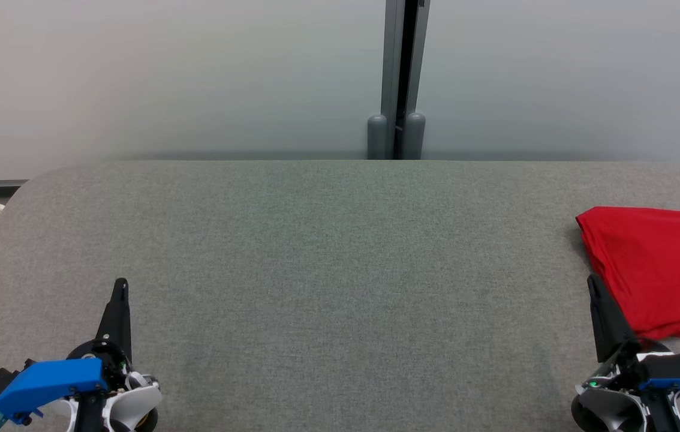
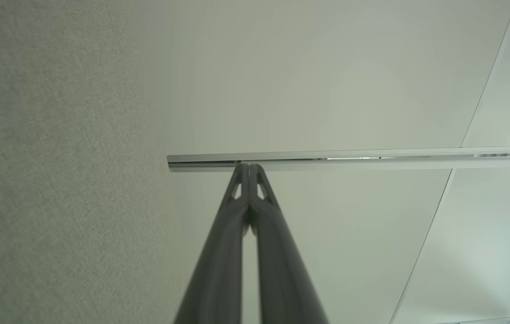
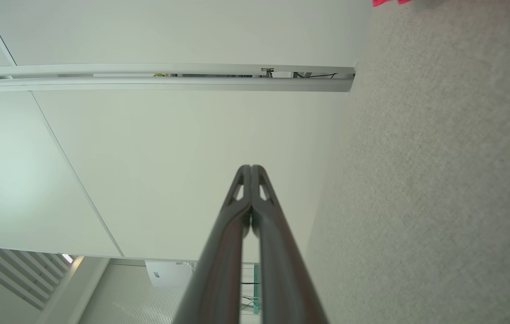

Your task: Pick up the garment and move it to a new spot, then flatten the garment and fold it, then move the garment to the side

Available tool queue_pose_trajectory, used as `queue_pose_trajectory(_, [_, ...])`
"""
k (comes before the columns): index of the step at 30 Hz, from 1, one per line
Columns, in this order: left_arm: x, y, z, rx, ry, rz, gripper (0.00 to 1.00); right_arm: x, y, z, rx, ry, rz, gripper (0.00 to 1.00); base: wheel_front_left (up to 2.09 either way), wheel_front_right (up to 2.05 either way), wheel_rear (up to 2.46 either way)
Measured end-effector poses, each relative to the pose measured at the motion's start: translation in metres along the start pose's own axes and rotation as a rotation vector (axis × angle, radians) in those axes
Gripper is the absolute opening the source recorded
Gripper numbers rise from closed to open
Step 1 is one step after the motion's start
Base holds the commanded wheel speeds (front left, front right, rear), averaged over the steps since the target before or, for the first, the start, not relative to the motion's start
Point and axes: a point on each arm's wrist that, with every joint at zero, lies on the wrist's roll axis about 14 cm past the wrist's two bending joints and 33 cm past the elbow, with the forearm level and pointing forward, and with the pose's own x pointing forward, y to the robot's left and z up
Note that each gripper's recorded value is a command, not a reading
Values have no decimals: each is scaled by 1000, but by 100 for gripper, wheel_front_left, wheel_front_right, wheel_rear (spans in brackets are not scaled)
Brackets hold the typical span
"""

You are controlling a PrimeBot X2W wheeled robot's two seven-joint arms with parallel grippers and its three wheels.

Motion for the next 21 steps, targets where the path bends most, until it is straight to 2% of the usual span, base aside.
queue_pose_trajectory(21, [0,0,0,0,0,0,0,0,0,0,0,0,0,0,0,0,0])
